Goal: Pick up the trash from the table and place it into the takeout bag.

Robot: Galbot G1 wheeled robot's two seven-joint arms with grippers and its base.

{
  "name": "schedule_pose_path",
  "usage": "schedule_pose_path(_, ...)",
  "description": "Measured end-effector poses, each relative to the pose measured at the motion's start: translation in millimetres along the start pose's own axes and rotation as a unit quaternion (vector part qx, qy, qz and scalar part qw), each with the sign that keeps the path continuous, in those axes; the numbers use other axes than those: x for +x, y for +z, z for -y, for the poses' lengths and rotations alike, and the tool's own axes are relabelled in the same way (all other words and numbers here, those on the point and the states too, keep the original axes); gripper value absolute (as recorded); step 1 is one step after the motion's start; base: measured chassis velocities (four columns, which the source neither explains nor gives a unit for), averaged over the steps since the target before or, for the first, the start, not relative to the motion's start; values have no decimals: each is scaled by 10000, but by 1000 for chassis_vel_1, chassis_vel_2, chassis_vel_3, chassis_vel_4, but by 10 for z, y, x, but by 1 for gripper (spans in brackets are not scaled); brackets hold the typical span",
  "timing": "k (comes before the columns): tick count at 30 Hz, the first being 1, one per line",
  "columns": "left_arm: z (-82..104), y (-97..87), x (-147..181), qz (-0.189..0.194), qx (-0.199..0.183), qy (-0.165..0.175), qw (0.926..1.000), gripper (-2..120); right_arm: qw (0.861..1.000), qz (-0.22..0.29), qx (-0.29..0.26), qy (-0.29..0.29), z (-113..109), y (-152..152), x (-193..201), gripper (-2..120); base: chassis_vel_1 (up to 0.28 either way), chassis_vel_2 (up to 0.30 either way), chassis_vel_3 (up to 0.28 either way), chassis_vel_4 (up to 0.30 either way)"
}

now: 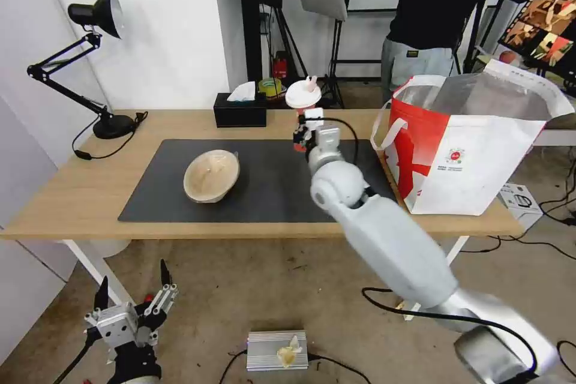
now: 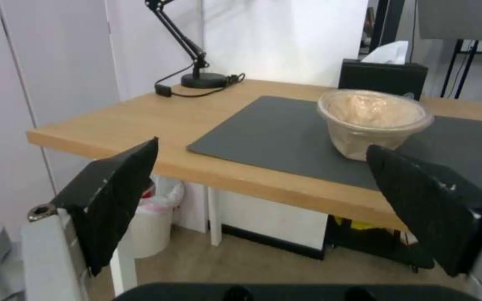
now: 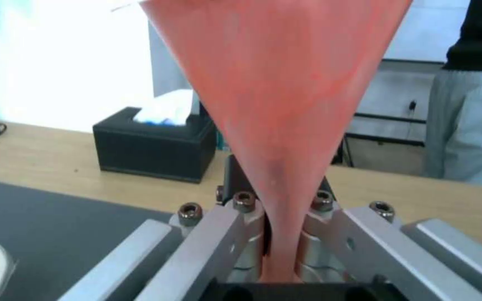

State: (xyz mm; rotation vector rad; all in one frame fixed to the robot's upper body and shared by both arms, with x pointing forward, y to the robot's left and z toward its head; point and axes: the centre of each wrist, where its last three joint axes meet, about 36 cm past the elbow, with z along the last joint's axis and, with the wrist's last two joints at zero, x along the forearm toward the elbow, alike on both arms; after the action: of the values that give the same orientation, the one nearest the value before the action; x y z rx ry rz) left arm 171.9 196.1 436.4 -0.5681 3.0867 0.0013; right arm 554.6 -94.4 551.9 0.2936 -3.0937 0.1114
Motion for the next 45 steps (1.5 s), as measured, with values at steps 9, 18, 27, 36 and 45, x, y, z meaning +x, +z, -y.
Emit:
schedule_pose_path(9, -8, -13, 4, 9, -22, -7, 10000, 100, 9998, 171, 95, 88, 349, -298, 202, 2, 0, 0, 0, 0)
schedule_pose_path(18, -35, -76, -4, 84, -39, 2, 10000, 100, 9996, 260, 139, 45, 629, -742, 372, 2, 0, 0, 0, 0)
schedule_pose_path(27, -43, -138, 8, 99, -25, 22, 9999, 100, 9994, 299, 131, 146, 980, -1104, 451, 2, 0, 0, 0, 0)
schedule_pose_path(36, -54, -186, 2, 143, -22, 71, 9999, 100, 9987, 398, 165, 289, 1270, -1357, 538, 2, 0, 0, 0, 0)
schedule_pose_path(45, -131, -217, -14, 165, -121, 281, 9994, 100, 9978, 415, 315, 410, 1503, -1536, 566, 2, 0, 0, 0, 0)
